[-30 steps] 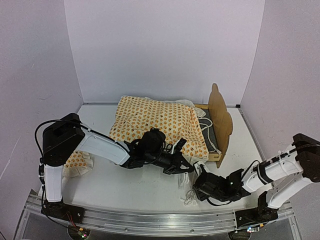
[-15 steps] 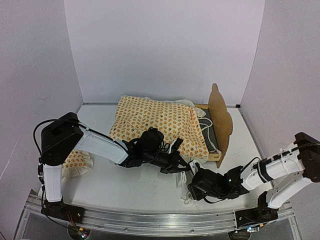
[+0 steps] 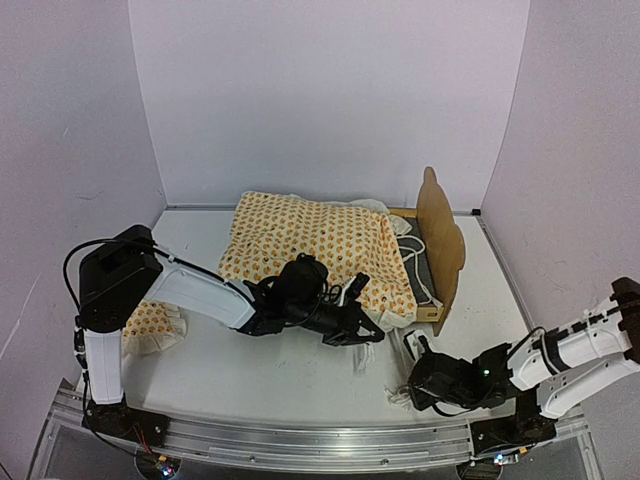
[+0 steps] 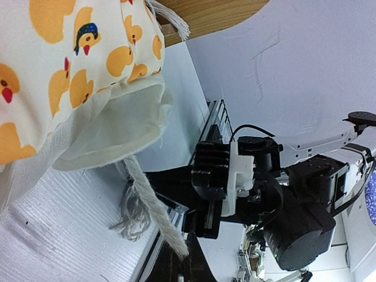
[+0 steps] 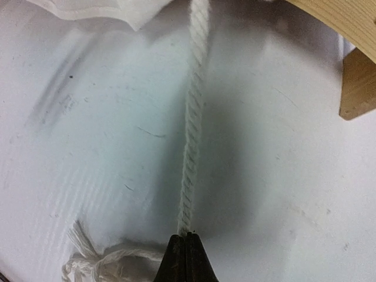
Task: Set up the pet bed
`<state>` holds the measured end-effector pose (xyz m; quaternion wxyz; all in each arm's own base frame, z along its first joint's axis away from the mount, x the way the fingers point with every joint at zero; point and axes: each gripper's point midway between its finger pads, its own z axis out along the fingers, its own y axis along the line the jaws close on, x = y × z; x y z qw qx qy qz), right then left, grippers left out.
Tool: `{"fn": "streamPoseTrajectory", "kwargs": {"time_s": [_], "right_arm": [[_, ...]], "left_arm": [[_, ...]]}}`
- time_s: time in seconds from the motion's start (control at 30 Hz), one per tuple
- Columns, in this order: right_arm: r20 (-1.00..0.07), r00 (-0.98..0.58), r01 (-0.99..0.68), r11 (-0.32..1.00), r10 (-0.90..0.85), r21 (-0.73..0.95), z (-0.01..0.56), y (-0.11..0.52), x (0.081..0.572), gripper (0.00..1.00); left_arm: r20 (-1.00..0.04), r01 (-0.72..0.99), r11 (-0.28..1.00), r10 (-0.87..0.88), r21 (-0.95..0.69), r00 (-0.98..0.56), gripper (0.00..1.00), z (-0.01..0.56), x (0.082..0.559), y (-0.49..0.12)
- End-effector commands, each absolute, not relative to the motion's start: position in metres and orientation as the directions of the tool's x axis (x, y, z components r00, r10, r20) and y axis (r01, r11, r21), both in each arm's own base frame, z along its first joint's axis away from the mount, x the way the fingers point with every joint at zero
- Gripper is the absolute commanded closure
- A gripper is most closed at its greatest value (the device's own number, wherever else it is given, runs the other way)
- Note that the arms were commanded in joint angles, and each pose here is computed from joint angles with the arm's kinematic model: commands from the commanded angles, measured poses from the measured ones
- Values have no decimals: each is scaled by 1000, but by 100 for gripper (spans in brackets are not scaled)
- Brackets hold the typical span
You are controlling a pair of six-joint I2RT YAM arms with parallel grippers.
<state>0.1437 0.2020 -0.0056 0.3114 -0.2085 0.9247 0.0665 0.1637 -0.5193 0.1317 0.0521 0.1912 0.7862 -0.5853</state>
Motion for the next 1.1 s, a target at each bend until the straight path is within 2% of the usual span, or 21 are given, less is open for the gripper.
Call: {"fn": "streamPoseTrajectory", "kwargs": {"time_s": [0.0,0.17,0.3,0.5,0.7,0.77,0.83,0.97,1.0,1.03,1.07], "right_arm": [[-582,-731,-408,912,-357,-48,9,178,140,100],[-520,-798,-413,905,-305,102,24,173,142,100],[-499,-813,-458,859,-301,227,40,185,141,100],[-487,-801,-516,814,-349,265,50,198,143,100],[-528,-789,-493,836,-313,241,53,191,156,100],[-538,-785,-495,834,-308,245,55,192,157,100],[-546,-779,-499,831,-307,246,57,192,157,100],[-551,-768,-532,804,-326,265,58,195,151,100],[-555,-764,-536,801,-328,265,58,194,150,100],[-560,-761,-539,800,-329,262,58,193,150,100],[-565,-756,-542,800,-331,256,58,193,150,100]], "left_arm": [[-466,500,124,229,-857,-855,100,180,156,-525],[-547,613,180,311,-769,-777,100,158,138,-536],[-636,745,229,401,-627,-659,100,142,111,-558],[-604,778,235,515,-583,-608,98,112,80,-585],[-572,794,250,578,-554,-582,86,98,76,-581],[-576,799,241,583,-552,-574,76,101,75,-577],[-592,803,242,567,-544,-572,56,113,79,-568],[-620,796,211,527,-567,-581,30,126,81,-549],[-620,790,188,525,-583,-583,18,127,81,-547],[-616,786,171,531,-594,-581,10,125,81,-545],[-615,787,166,537,-594,-578,9,122,83,-543]]}}
